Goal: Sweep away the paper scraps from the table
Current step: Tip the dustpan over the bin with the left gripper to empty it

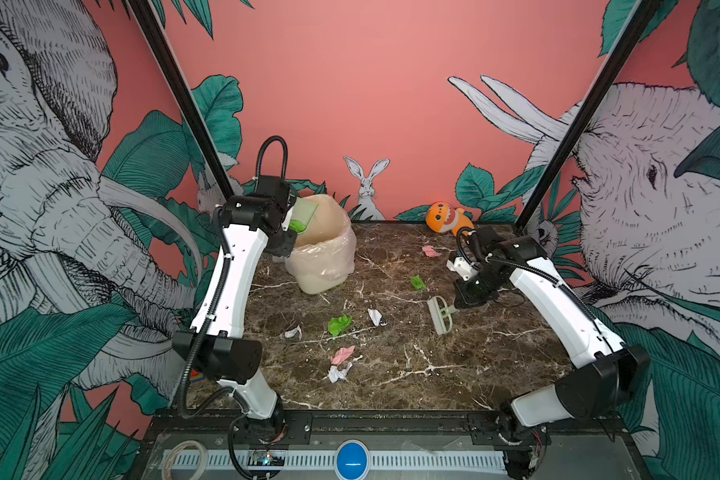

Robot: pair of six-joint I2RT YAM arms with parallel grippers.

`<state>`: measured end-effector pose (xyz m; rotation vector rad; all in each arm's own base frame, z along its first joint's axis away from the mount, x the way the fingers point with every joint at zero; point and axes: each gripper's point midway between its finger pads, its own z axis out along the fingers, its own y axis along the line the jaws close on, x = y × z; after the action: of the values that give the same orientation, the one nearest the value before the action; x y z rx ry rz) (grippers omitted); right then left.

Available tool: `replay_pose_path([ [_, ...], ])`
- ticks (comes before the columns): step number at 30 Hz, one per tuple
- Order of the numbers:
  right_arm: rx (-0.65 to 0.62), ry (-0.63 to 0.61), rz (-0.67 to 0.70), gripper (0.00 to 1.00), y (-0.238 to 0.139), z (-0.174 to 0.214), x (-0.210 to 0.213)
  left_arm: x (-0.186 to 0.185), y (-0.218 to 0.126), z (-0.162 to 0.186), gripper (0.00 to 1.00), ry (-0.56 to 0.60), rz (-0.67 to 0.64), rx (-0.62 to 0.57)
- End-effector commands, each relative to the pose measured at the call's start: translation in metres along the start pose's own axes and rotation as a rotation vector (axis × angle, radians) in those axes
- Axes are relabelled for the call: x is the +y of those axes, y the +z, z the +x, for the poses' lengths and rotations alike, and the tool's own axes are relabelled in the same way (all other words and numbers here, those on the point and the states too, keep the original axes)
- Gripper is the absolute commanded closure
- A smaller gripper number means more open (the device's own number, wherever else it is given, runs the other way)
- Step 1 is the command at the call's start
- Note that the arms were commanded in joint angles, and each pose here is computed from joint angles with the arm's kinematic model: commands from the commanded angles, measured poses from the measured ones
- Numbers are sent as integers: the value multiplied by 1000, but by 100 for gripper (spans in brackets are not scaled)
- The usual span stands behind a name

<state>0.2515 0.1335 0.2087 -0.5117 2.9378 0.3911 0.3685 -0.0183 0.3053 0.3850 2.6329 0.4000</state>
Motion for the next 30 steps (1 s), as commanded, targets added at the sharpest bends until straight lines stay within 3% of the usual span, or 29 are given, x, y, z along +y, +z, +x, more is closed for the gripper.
replay_pose_path([
  [1, 19, -2, -7, 100, -5, 7, 1, 30, -6, 2, 86, 67, -154, 23],
  [10, 30, -2, -19, 100, -3, 4, 3, 52, -8, -4, 86, 191, -343, 44],
  [30, 21, -22, -30, 100, -6, 0, 5, 50, -35, -47, 89, 574, -781, -29],
])
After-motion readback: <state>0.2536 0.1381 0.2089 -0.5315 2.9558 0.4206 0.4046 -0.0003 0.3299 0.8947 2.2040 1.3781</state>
